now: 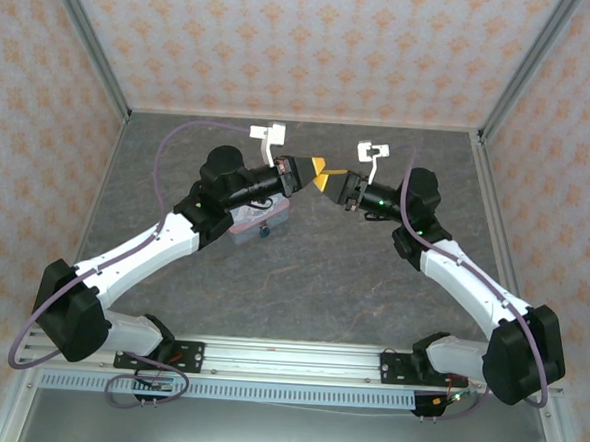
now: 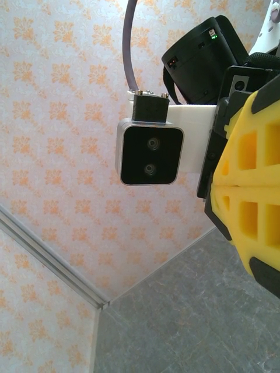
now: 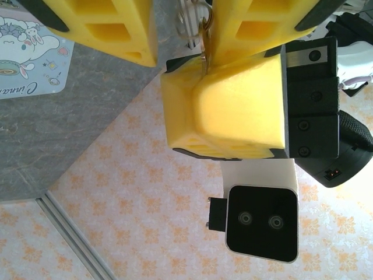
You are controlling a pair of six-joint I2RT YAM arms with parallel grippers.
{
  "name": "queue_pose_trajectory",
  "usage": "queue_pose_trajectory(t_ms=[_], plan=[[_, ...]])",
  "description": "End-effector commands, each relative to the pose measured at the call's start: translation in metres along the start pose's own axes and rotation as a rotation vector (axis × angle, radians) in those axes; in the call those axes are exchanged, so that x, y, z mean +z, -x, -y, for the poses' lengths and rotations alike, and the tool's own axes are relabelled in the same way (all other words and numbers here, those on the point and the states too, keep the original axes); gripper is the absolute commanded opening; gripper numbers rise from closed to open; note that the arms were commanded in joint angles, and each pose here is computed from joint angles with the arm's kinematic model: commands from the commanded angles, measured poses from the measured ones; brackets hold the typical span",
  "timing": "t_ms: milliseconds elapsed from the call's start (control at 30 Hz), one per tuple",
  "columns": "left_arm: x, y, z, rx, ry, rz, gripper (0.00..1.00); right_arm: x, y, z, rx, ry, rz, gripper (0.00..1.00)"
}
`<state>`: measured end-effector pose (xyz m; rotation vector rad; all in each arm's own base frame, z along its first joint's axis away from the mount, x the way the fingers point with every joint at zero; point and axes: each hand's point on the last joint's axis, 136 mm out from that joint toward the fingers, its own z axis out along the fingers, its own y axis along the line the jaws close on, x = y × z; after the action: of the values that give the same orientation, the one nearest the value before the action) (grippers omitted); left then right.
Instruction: Unlock the padlock with the key
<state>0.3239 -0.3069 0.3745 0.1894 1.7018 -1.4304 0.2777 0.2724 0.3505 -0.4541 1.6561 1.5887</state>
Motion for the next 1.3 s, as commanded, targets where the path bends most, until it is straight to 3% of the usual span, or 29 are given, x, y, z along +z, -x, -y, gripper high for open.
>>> queue_pose_trajectory(t_ms=[0,433,700,1000,1100,1233,1267], plan=[[0.001,0.012,0.012,0.018,-0.031,0.049,0.00,0.001,0.012,-0.017,-0.061,0.045,0.031,0.29],[0.000,0.013,0.007,0.013,-0.011,0.064,0.00,-0.003,0.008,-0.013,-0.062,0.012,0.030,0.16],[-0.001,0.014,0.006,0.010,-0.005,0.070,0.00,-0.003,0.004,-0.010,-0.054,-0.002,0.015,0.21],[0.000,0.014,0.005,0.008,-0.001,0.073,0.00,-0.003,0.002,-0.006,-0.051,-0.014,0.005,0.18],[-0.001,0.014,0.005,0.011,0.001,0.074,0.00,-0.003,0.000,-0.005,-0.048,-0.017,0.000,0.16],[-0.002,0.014,0.004,0.009,0.008,0.077,0.00,-0.003,-0.003,-0.003,-0.044,-0.023,-0.011,0.00],[-0.002,0.014,0.003,0.008,0.010,0.079,0.00,-0.003,-0.004,-0.002,-0.043,-0.026,-0.015,0.00]])
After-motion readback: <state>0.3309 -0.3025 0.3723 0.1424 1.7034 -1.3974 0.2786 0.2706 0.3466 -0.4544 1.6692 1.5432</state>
